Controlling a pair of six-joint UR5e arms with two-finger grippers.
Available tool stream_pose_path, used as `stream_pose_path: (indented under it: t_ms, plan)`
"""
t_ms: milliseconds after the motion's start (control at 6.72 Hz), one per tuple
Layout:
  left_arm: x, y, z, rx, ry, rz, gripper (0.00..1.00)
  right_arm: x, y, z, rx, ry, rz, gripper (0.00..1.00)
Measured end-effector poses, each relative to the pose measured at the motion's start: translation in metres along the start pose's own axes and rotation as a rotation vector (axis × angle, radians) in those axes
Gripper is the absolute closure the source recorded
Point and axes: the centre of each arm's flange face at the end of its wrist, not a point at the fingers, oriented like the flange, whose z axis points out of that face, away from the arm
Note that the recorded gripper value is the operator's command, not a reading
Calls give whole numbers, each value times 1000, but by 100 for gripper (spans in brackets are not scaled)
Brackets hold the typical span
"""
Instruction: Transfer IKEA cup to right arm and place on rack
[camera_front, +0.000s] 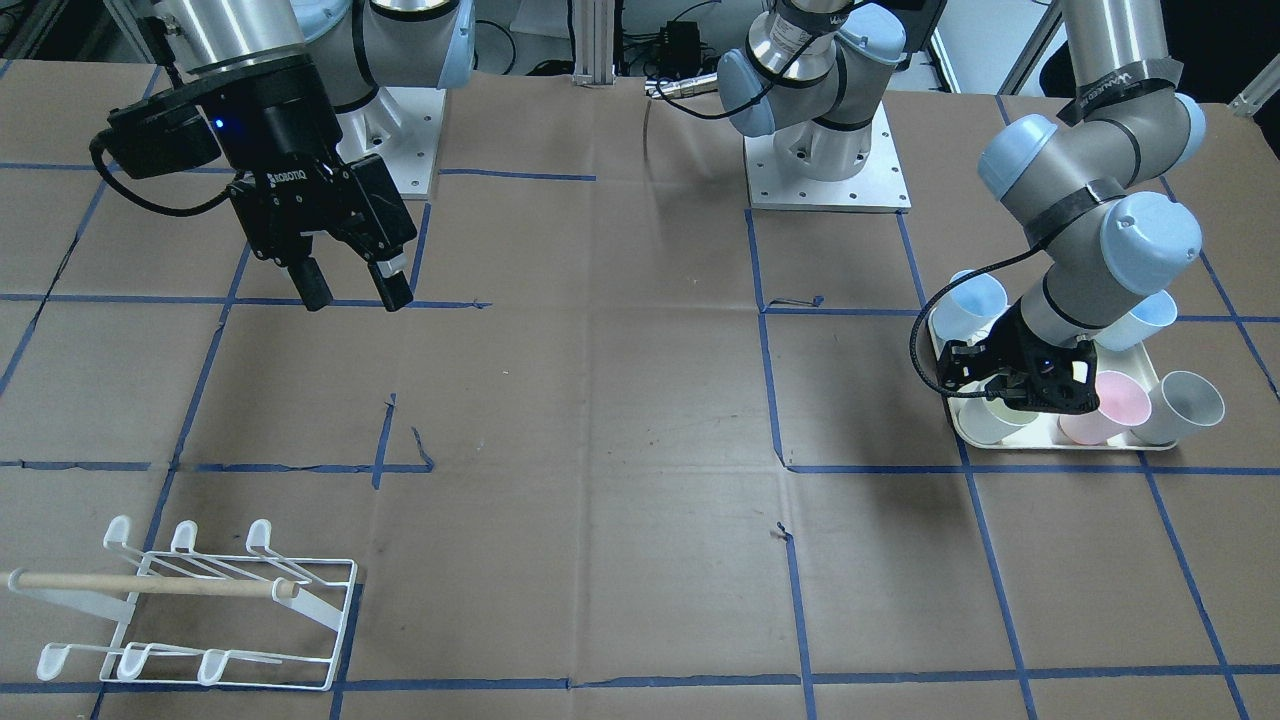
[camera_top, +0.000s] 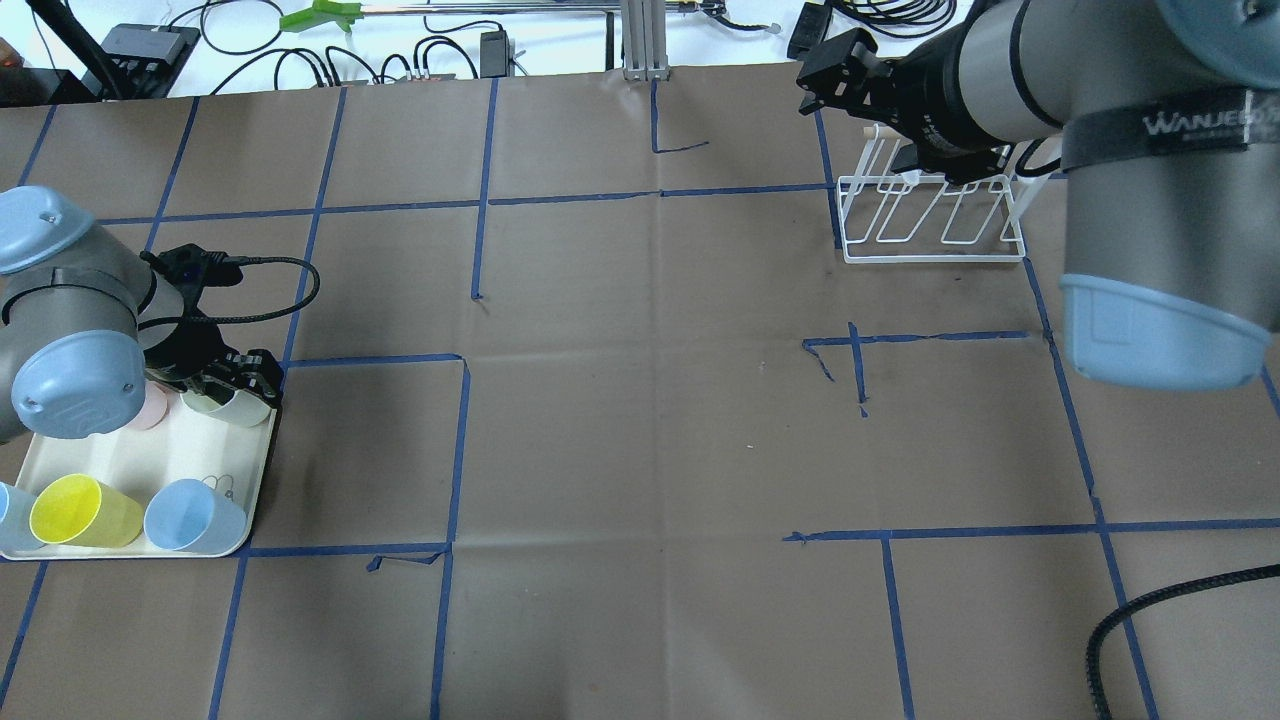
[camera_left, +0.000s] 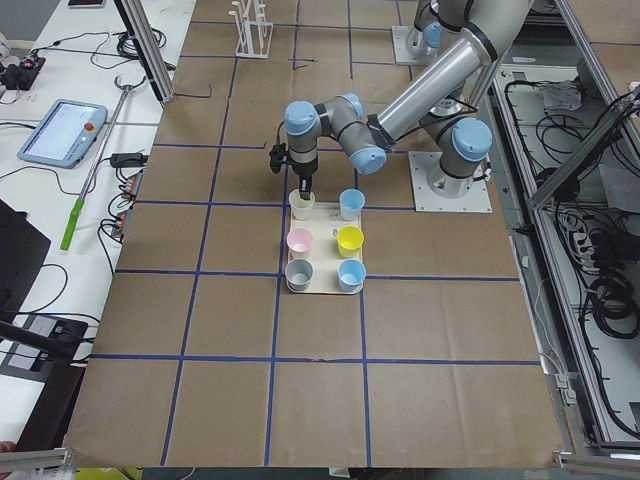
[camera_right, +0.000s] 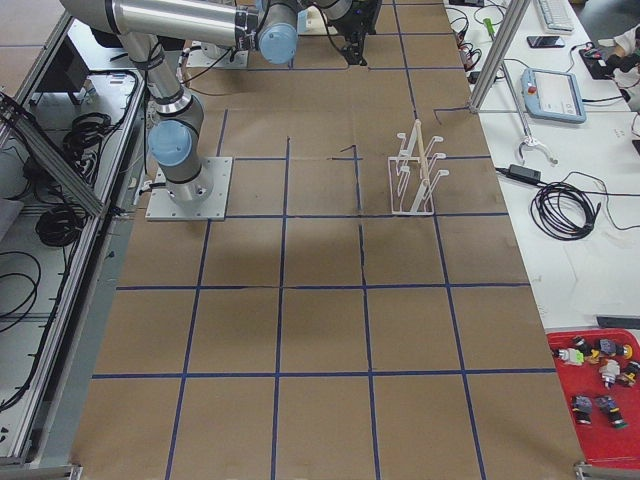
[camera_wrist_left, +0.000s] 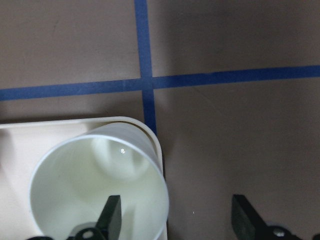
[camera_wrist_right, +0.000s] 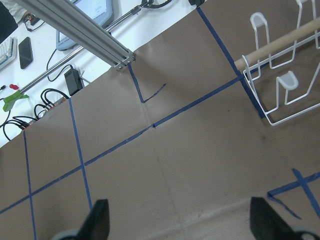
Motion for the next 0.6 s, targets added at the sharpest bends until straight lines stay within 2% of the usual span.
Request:
stream_pose_path:
  t_ms: [298, 595]
  plan:
    - [-3, 0, -2, -6, -22, 2, 100, 10, 17, 14, 14, -73, 178, 0]
    - [-10, 0, -10, -14, -75, 12, 100, 25, 44, 28, 44, -172, 352, 0]
